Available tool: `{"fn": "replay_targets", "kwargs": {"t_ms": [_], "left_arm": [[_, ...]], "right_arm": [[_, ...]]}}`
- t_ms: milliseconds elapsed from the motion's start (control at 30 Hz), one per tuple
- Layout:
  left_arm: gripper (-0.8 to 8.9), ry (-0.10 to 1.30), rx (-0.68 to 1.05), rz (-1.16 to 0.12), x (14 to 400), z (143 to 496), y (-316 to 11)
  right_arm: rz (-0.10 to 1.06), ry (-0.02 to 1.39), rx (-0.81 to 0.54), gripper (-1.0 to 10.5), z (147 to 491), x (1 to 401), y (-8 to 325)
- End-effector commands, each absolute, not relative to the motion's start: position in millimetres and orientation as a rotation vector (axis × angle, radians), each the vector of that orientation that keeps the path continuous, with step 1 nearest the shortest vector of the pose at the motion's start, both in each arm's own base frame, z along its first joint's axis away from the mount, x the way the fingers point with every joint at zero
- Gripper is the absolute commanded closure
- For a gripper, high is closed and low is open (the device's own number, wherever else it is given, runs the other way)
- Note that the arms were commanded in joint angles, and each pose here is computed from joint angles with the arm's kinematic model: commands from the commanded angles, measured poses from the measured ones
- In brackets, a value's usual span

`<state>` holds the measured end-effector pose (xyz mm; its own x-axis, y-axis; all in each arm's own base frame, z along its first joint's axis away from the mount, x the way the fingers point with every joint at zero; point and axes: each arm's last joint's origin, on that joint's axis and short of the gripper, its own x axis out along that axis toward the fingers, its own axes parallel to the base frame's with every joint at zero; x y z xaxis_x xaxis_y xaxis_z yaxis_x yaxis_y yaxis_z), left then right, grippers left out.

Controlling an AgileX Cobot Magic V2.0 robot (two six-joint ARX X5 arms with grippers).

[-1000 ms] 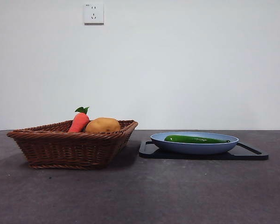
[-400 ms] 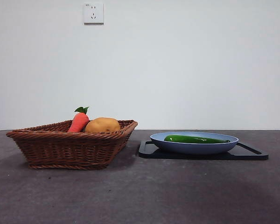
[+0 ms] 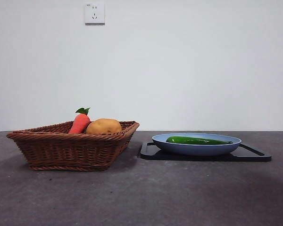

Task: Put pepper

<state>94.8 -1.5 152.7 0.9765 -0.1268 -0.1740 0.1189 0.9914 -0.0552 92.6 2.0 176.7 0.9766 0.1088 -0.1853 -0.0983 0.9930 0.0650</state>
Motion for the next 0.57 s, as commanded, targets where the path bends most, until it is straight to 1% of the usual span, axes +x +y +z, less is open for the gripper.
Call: {"fn": "replay_targets", "kwargs": {"t_ms": [33, 167, 367, 567], "left_arm": [[8.05, 0.188, -0.052, -0.120, 95, 151, -1], [8.05, 0.188, -0.052, -0.120, 95, 151, -1], [8.05, 0.188, -0.052, -0.120, 95, 151, -1], [8.05, 0.188, -0.052, -0.120, 95, 151, -1]], "right_arm": [[0.101, 0.168, 0.066, 9.4, 173, 92, 2], [0.101, 0.166, 0.067, 9.4, 164, 92, 2], [0.101, 0.203, 0.074, 9.4, 153, 93, 2], [0.101, 0.205, 0.077, 9.4, 152, 94, 2]]}}
